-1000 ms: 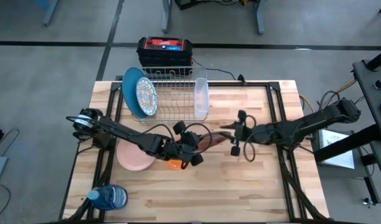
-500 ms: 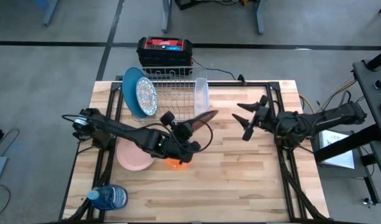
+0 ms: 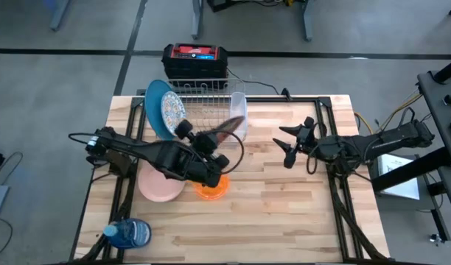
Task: Sort dishes
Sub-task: Put the red plate in the dishwasher rack
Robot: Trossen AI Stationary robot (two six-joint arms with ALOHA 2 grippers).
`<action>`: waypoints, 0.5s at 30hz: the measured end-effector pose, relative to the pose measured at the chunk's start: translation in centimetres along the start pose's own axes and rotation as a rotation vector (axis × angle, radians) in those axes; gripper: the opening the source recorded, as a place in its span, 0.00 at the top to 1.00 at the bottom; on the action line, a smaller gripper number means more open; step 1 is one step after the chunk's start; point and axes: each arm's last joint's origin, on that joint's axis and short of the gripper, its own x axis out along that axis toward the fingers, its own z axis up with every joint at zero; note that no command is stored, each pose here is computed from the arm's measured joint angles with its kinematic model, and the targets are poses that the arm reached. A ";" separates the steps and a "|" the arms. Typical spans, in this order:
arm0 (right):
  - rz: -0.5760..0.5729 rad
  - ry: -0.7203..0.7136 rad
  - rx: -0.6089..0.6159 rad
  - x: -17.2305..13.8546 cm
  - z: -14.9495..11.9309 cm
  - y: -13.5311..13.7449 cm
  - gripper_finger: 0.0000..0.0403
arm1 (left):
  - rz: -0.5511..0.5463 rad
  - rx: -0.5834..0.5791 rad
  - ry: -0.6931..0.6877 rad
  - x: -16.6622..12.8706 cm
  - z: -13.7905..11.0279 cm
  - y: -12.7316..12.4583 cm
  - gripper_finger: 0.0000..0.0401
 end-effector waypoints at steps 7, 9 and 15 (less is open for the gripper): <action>-0.022 0.038 0.028 0.6 -0.9 0.0 0.43 | 0.138 -0.034 0.001 -1.6 1.0 4.1 0.96; -0.031 0.047 0.031 0.7 -1.3 -0.1 0.43 | 0.140 -0.062 -0.019 -1.7 1.4 4.9 0.96; -0.053 0.055 0.049 1.0 -1.6 -0.4 0.45 | 0.203 -0.110 0.002 -0.5 1.5 7.2 0.96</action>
